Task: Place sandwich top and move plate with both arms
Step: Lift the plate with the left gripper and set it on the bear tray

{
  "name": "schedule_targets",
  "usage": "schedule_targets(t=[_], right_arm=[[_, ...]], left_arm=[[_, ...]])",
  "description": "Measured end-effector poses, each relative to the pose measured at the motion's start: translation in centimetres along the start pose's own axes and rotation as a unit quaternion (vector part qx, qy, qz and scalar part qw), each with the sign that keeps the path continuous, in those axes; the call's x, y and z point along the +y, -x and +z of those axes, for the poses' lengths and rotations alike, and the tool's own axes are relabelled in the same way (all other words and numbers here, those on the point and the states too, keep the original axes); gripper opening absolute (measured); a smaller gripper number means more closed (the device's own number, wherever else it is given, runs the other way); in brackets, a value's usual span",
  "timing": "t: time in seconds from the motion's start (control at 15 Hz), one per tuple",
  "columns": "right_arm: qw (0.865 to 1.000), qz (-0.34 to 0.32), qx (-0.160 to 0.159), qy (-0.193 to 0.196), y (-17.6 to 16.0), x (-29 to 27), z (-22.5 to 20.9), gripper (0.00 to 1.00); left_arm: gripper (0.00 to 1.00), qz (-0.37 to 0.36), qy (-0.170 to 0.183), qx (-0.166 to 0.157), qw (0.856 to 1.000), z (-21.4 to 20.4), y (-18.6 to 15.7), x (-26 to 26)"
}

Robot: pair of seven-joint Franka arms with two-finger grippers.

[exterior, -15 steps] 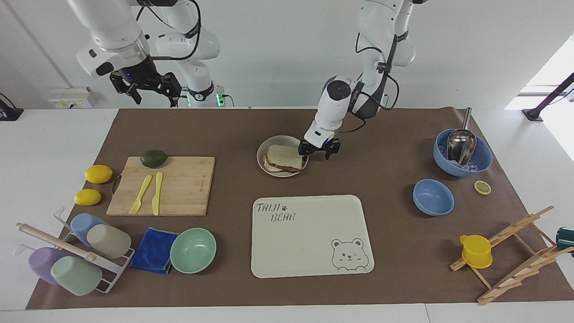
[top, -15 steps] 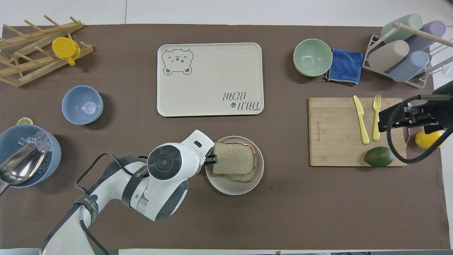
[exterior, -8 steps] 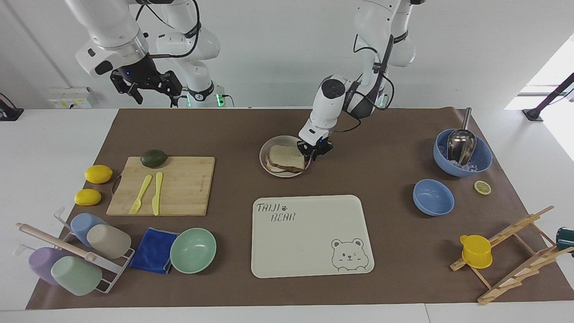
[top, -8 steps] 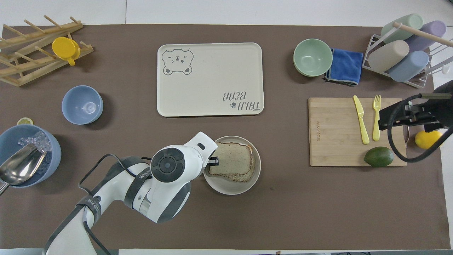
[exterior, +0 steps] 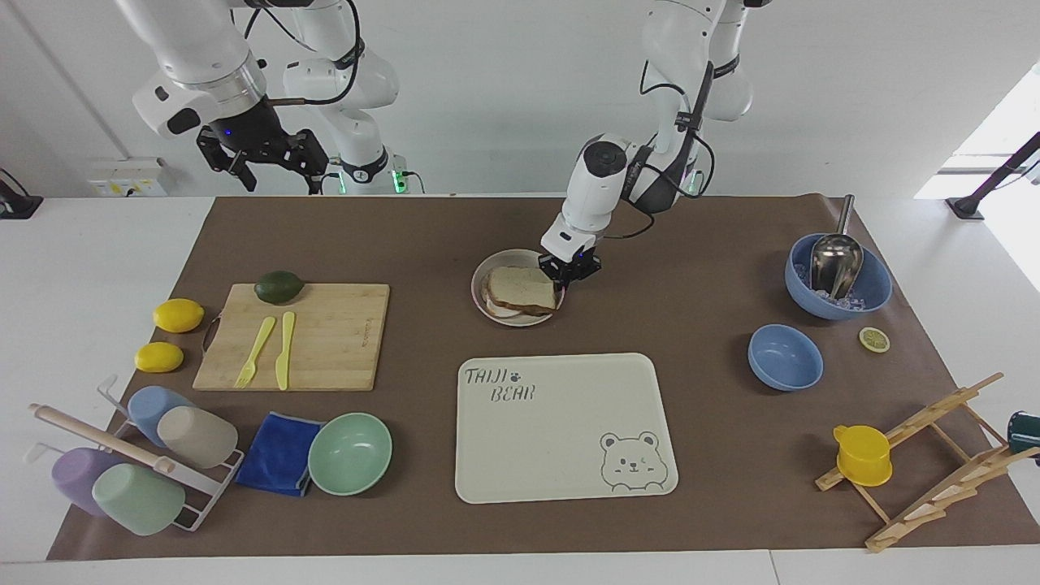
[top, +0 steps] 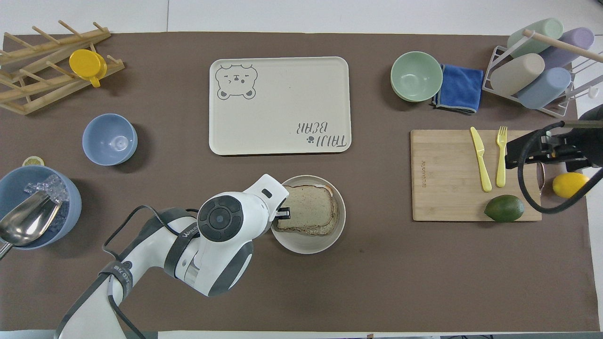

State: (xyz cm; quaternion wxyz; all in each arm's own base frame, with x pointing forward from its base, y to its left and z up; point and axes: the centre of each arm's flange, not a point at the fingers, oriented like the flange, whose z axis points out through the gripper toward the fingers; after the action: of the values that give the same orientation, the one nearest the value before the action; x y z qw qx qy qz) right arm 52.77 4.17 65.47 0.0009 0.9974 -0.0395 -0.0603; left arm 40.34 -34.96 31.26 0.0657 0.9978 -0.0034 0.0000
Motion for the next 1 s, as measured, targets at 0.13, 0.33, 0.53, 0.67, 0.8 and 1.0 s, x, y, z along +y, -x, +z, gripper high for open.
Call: schedule_targets(t=[0.13,0.33,0.53,0.67,0.8,1.0], right_arm=[[1.0,0.0,0.0,0.0,0.0,0.0,0.0,1.0],[1.0,0.004,0.0,-0.001,-0.1,0.5,0.0,1.0],[1.0,0.024,-0.002,-0.003,-0.4,2.7,0.2,1.0],[1.0,0.027,-0.003,-0.003,-0.4,3.1,0.3,1.0],[1.0,0.026,-0.004,-0.003,-0.5,2.9,0.4,1.0],[1.0,0.024,-0.003,-0.003,-0.5,2.7,0.4,1.0]], left_arm=[[0.04,-0.007,0.008,0.001,1.0,-0.5,-0.4,0.1],[0.04,-0.027,0.013,-0.011,0.999,-2.8,-2.5,0.0],[0.04,-0.054,0.024,-0.027,0.998,-8.0,-6.6,-0.9],[0.04,-0.067,0.034,-0.031,0.997,-11.4,-9.4,-2.6],[0.04,-0.078,0.046,-0.036,0.995,-14.1,-11.7,-3.3],[0.04,-0.087,0.066,-0.03,0.994,-16.9,-14.7,-3.0]])
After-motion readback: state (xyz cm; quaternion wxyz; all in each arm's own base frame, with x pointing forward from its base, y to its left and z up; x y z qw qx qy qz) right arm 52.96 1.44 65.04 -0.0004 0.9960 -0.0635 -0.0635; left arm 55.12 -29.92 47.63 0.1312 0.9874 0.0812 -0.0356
